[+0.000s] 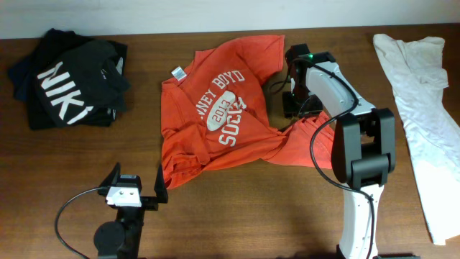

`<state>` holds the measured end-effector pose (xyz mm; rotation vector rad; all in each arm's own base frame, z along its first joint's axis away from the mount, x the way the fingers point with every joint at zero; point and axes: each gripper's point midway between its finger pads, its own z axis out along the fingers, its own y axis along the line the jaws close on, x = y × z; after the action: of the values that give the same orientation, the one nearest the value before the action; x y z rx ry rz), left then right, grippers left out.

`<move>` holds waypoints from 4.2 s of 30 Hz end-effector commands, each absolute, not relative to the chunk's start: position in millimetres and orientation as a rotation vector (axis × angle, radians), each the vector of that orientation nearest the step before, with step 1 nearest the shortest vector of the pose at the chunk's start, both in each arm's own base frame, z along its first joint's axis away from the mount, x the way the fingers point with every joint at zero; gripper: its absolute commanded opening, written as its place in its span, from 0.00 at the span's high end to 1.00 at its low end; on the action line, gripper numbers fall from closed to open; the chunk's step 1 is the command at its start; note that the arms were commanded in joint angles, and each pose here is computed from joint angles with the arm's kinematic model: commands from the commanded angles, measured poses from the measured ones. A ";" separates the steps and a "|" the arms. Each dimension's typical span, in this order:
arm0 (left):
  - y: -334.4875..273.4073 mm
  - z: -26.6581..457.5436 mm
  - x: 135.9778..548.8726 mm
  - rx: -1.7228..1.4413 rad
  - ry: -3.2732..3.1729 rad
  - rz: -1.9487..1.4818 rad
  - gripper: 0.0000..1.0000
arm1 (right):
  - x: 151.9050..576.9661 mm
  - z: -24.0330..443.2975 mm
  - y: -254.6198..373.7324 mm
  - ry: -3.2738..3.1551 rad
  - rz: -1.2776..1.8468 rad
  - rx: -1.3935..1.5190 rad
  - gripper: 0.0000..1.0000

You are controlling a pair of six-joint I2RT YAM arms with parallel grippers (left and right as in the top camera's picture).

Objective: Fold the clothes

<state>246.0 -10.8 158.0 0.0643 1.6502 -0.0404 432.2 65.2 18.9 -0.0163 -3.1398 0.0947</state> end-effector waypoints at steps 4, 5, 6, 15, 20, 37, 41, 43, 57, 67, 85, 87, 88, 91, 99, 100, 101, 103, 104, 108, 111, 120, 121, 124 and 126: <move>-10.7 155.8 246.1 0.058 1.652 -0.043 0.01 | 426.2 5.0 69.2 -3.116 0.096 -0.004 0.50; -10.7 155.8 246.1 0.058 1.652 -0.043 0.01 | 423.4 1.2 68.9 -3.109 0.099 -0.003 0.50; -10.7 155.8 246.1 0.058 1.652 -0.043 0.01 | 422.3 -1.3 68.5 -3.107 0.102 -0.003 0.50; -10.7 155.8 246.1 0.058 1.652 -0.043 0.01 | 427.6 11.7 52.6 -3.116 0.247 -0.021 0.92; -10.7 155.8 246.1 0.058 1.652 -0.043 0.01 | 430.5 56.2 37.5 -3.108 0.392 -0.207 0.96; -10.7 155.8 246.1 0.058 1.652 -0.043 0.01 | 278.0 151.3 -1.4 -2.946 0.560 -0.633 0.96; -10.7 155.8 246.1 0.058 1.652 -0.043 0.01 | 221.3 137.7 -8.3 -3.033 0.411 -0.820 0.87; -10.7 155.8 246.1 0.058 1.652 -0.043 0.01 | 210.2 134.9 -8.4 -3.066 0.276 -0.911 0.62; -23.9 158.7 244.9 0.116 1.638 -0.106 0.01 | 225.8 136.9 2.3 -3.110 -0.059 -1.007 0.01; -76.8 253.1 216.8 0.410 1.490 -0.310 0.01 | 228.3 137.3 2.9 -3.116 -0.070 -1.014 0.01; -143.0 172.8 317.9 0.371 2.563 -0.306 0.01 | 228.3 137.3 2.9 -3.116 -0.070 -1.014 0.01; -154.7 143.6 318.3 0.218 2.658 -0.223 0.01 | 228.3 137.3 2.9 -3.116 -0.070 -1.014 0.01; -166.2 127.0 318.8 0.202 2.695 -0.214 0.01 | 228.3 137.3 2.9 -3.116 -0.070 -1.014 0.01; -195.3 91.9 326.1 0.259 2.735 -0.251 0.01 | 228.3 137.3 2.9 -3.116 -0.070 -1.014 0.01; -198.7 43.9 322.3 0.292 2.840 -0.177 0.01 | 228.3 137.3 2.9 -3.116 -0.070 -1.014 0.01; -195.9 38.7 321.5 0.292 2.854 -0.152 0.01 | 228.3 137.3 2.9 -3.116 -0.070 -1.014 0.01; -194.8 32.4 320.6 0.293 2.869 -0.138 0.01 | 228.3 137.3 2.9 -3.116 -0.070 -1.014 0.01; -191.8 20.1 319.2 0.295 2.896 -0.102 0.01 | 228.3 137.3 2.9 -3.116 -0.070 -1.014 0.01; -184.6 11.9 320.7 0.292 2.901 -0.029 0.01 | 228.3 137.3 2.9 -3.116 -0.070 -1.014 0.01; -178.0 4.3 321.9 0.294 2.901 0.047 0.16 | 228.3 137.3 2.9 -3.116 -0.070 -1.014 0.01; -176.2 4.3 322.2 0.293 2.900 0.062 0.35 | 228.3 137.3 2.9 -3.116 -0.070 -1.014 0.01; -161.4 75.1 326.3 0.155 2.830 0.118 0.86 | 228.3 137.3 2.9 -3.116 -0.070 -1.014 0.01; -157.9 80.9 323.1 0.151 2.831 0.121 0.90 | 228.3 137.3 2.9 -3.116 -0.070 -1.014 0.01; -134.7 100.2 312.5 0.068 2.837 0.168 1.00 | 228.3 137.3 2.9 -3.116 -0.070 -1.014 0.01; -118.6 112.6 308.1 0.026 2.833 0.192 1.00 | 228.3 137.3 2.9 -3.116 -0.070 -1.014 0.01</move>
<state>304.0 -138.9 89.0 0.1332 2.8849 0.1631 229.5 4.8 137.1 -1.0062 -3.1149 -0.0738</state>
